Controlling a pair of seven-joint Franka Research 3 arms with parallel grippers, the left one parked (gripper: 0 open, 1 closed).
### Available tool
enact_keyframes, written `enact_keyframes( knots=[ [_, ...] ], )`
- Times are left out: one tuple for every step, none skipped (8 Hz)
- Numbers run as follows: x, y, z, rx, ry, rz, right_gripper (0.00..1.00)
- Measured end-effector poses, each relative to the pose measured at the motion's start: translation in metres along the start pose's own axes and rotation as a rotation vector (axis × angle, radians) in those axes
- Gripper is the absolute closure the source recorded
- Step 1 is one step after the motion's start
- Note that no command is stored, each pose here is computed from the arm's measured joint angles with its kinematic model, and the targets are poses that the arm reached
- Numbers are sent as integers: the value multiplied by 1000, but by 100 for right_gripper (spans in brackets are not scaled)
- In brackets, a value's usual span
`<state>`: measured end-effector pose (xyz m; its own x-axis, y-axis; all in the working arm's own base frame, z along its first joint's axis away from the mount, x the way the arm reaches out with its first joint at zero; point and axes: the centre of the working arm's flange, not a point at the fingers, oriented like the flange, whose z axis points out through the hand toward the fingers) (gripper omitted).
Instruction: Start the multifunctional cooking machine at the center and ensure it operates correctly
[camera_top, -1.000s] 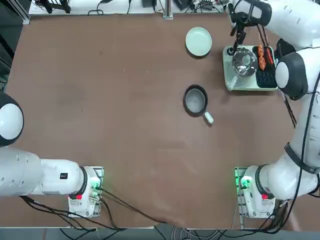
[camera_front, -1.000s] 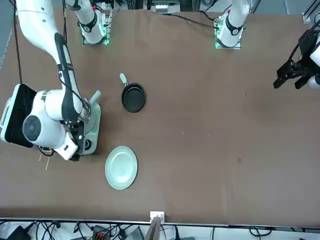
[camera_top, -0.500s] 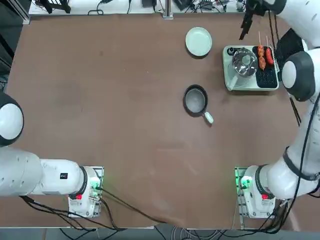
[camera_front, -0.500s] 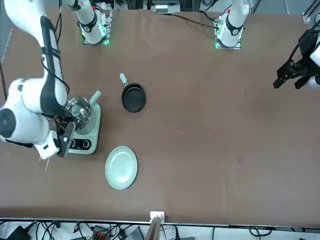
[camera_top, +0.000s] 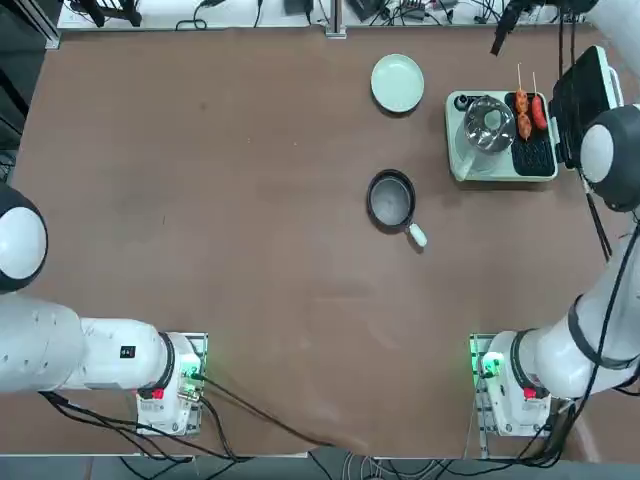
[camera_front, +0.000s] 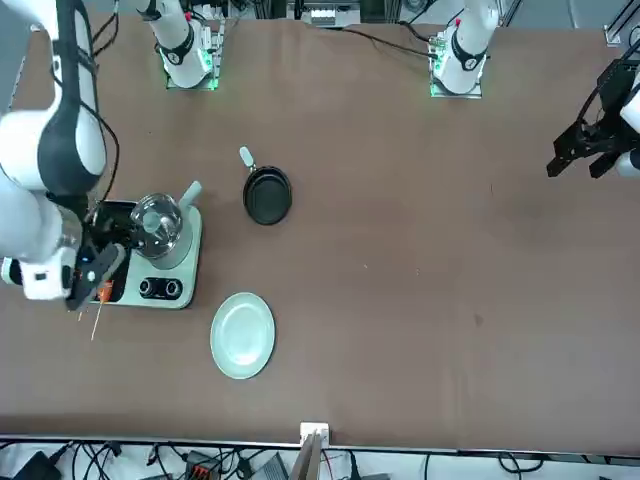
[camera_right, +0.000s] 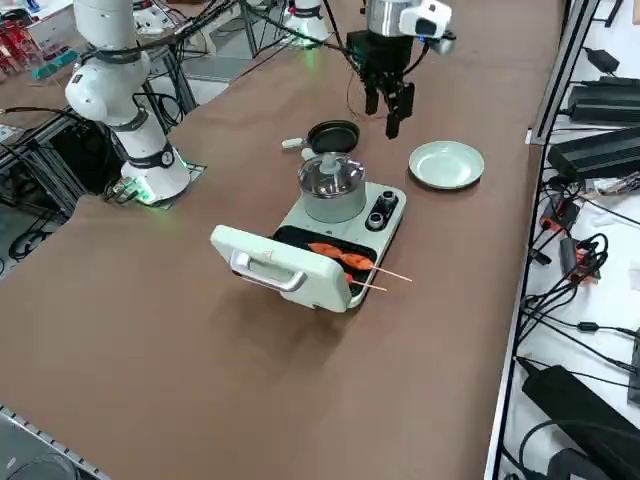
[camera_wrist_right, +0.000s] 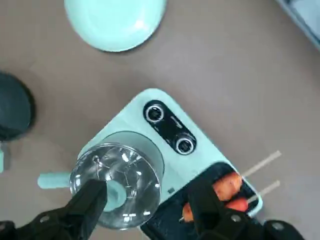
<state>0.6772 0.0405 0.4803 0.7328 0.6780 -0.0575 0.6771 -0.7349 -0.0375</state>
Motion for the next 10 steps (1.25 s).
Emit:
enact_keyframes(
  knots=[
    [-8,-3,-17,-5,3,86,0],
    [-18,-7,-32,3,-4,169,0],
    [-29,-10,-46,16,-12,237,0],
    [-39,-13,-58,29,-20,291,0],
    [-49,-16,-69,37,-19,347,0],
    [-57,-20,-79,47,-20,398,0],
    [-63,-28,-86,59,-27,439,0],
    [-68,-37,-94,67,-32,472,0],
    [-73,-42,-101,71,-34,511,0],
    [-79,-45,-108,72,-32,565,0]
  ],
)
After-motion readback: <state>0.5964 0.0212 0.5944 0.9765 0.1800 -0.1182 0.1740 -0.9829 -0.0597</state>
